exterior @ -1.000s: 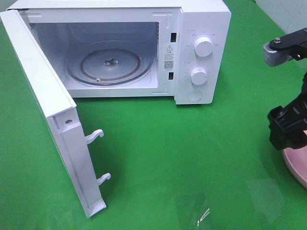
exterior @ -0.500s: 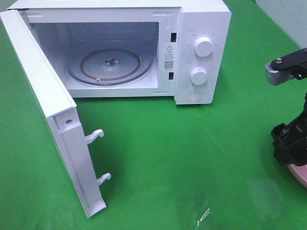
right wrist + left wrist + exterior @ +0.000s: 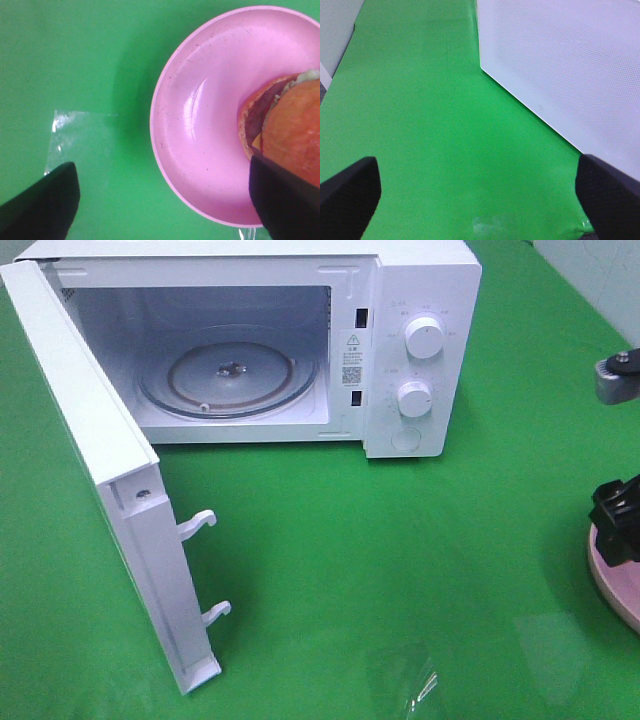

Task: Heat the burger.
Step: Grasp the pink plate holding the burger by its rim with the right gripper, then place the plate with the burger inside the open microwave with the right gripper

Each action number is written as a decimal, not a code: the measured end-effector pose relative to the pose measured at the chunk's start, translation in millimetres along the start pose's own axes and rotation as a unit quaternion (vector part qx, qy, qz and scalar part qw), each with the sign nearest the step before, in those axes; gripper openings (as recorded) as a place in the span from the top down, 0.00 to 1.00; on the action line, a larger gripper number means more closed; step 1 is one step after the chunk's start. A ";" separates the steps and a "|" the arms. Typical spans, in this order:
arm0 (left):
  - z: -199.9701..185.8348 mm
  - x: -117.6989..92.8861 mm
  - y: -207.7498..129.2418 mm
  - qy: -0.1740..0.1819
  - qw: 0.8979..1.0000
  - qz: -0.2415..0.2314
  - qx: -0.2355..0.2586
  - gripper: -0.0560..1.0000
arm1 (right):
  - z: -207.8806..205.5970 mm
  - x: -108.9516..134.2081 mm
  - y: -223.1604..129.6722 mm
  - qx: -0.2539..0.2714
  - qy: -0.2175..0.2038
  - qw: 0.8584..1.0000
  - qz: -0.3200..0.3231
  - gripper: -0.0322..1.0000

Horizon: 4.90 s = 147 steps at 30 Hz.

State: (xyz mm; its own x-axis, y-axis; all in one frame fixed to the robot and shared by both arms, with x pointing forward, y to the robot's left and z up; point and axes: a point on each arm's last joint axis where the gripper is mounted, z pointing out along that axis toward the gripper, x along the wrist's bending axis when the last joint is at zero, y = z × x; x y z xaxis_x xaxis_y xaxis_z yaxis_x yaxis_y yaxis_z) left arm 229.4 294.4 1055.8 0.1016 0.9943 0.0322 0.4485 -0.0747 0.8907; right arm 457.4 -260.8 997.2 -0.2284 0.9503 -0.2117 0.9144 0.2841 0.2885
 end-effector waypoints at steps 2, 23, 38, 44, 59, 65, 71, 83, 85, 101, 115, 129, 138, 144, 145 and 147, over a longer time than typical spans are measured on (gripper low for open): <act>0.0 0.0 0.0 0.000 1.000 0.000 0.000 0.02 | 9.5 2.0 1.4 0.018 0.001 1.000 -0.005 0.13; 0.0 0.0 0.0 0.000 1.000 0.000 0.000 0.02 | 83.5 18.1 9.9 0.089 0.027 0.995 -0.029 0.19; 0.0 0.0 0.0 0.000 1.000 0.000 0.000 0.02 | 107.1 7.5 11.0 0.086 0.029 0.996 -0.010 0.21; 0.0 0.0 0.0 0.000 1.000 0.000 0.000 0.02 | 120.3 10.3 8.1 0.105 0.032 0.994 -0.015 0.22; 0.0 0.0 0.0 0.000 1.000 0.000 0.000 0.02 | 124.3 6.6 7.9 0.106 0.011 0.994 0.012 0.32; 0.0 0.0 0.0 0.000 1.000 0.000 0.000 0.02 | 125.3 4.9 8.6 0.102 0.002 0.995 0.005 0.52; 0.0 0.0 0.0 0.000 1.000 0.000 0.000 0.02 | 127.0 3.5 7.8 0.106 -0.008 0.994 -0.012 0.87; 0.0 0.0 0.0 0.000 1.000 0.000 0.000 0.02 | 124.0 2.0 4.9 0.126 -0.035 0.991 -0.038 0.93; 0.0 0.0 0.0 0.000 1.000 0.000 0.000 0.02 | 120.0 3.9 5.1 0.126 -0.043 0.990 -0.042 0.93; 0.0 0.0 0.0 0.000 1.000 0.000 0.000 0.02 | 78.3 37.4 -8.7 0.110 -0.089 0.985 -0.102 0.94; 0.0 0.0 0.0 0.000 1.000 0.000 0.000 0.02 | 39.4 61.7 -44.2 0.066 -0.089 0.982 -0.155 0.94; 0.0 0.0 0.0 0.000 1.000 0.000 0.000 0.02 | 2.4 95.3 -67.9 -0.024 -0.052 0.964 -0.260 0.94; 0.0 0.0 0.0 0.000 1.000 0.000 0.000 0.02 | -7.3 115.4 -79.9 -0.045 -0.043 0.943 -0.327 0.94; 0.0 0.0 0.0 0.000 1.000 0.000 0.000 0.02 | -14.0 130.7 -90.3 -0.064 -0.030 0.920 -0.386 0.94; 0.0 0.0 0.0 0.000 1.000 0.000 0.000 0.02 | -14.0 130.7 -90.3 -0.064 -0.030 0.920 -0.386 0.94; 0.0 0.0 0.0 0.000 1.000 0.000 0.000 0.02 | -17.4 137.6 -96.0 -0.072 -0.026 0.897 -0.435 0.94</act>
State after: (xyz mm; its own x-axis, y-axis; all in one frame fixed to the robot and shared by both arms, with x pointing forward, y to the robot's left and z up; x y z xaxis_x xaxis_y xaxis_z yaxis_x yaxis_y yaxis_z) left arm 229.4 294.4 1055.8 0.1016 0.9943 0.0322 0.4485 -0.0747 0.8907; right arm 332.4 -155.0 956.6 -0.8156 0.3537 -0.4579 0.3429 0.9329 0.1099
